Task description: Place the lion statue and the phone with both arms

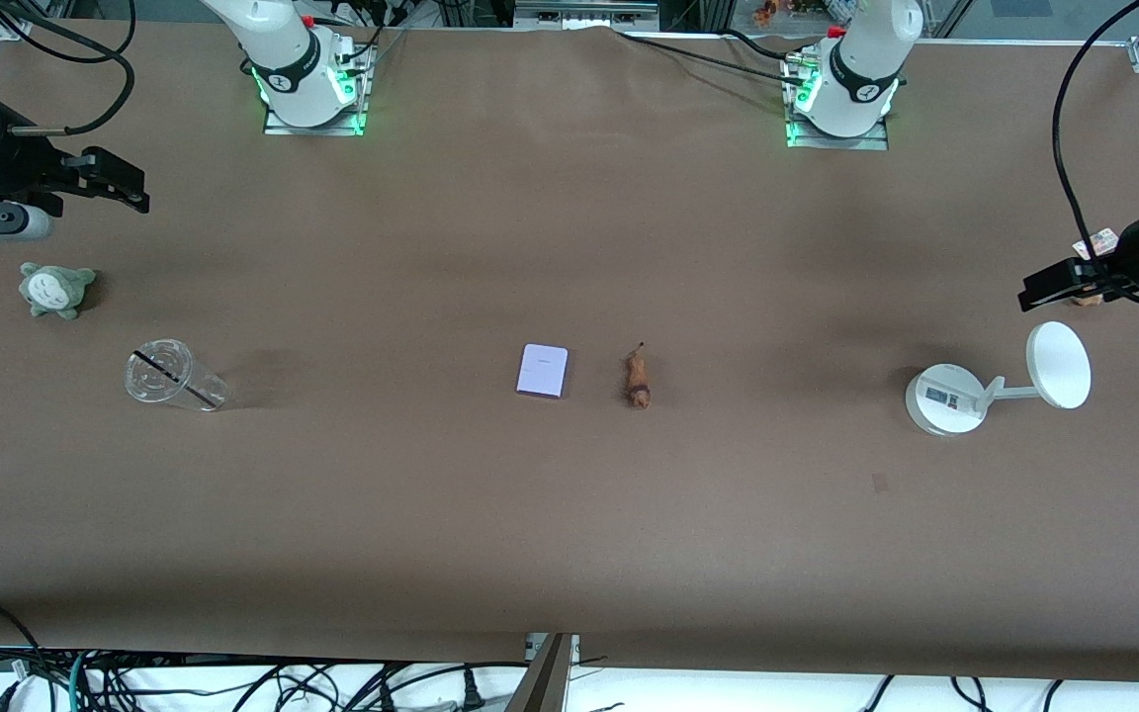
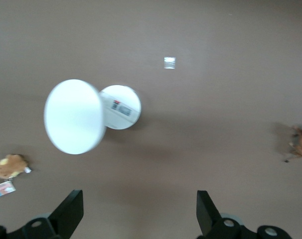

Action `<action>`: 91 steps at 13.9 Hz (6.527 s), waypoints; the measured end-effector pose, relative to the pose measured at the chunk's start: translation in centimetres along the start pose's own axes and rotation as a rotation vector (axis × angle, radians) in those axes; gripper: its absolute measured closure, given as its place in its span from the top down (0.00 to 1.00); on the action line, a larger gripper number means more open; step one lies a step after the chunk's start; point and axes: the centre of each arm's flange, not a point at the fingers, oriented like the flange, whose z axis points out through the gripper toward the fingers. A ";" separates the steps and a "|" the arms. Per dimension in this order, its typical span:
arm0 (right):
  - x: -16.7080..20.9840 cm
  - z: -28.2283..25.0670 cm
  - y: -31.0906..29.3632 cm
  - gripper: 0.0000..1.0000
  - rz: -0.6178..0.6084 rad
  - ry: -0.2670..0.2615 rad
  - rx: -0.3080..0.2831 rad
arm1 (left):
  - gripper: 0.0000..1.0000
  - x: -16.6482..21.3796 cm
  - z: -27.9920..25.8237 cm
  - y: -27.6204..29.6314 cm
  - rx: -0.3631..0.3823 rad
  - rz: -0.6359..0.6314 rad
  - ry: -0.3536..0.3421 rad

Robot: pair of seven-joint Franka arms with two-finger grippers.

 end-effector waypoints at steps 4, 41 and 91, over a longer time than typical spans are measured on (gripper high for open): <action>0.8 1.2 -0.2 1.00 -0.005 -0.024 0.002 | 1.00 0.8 2.9 4.9 -0.059 0.003 -0.059; 6.0 6.0 -17.4 1.00 0.033 0.037 -0.014 | 0.37 -4.2 37.7 41.3 0.039 -0.015 0.132; 11.7 39.5 -44.4 1.00 0.147 0.142 0.089 | 1.00 3.4 17.9 10.6 0.116 -0.012 0.003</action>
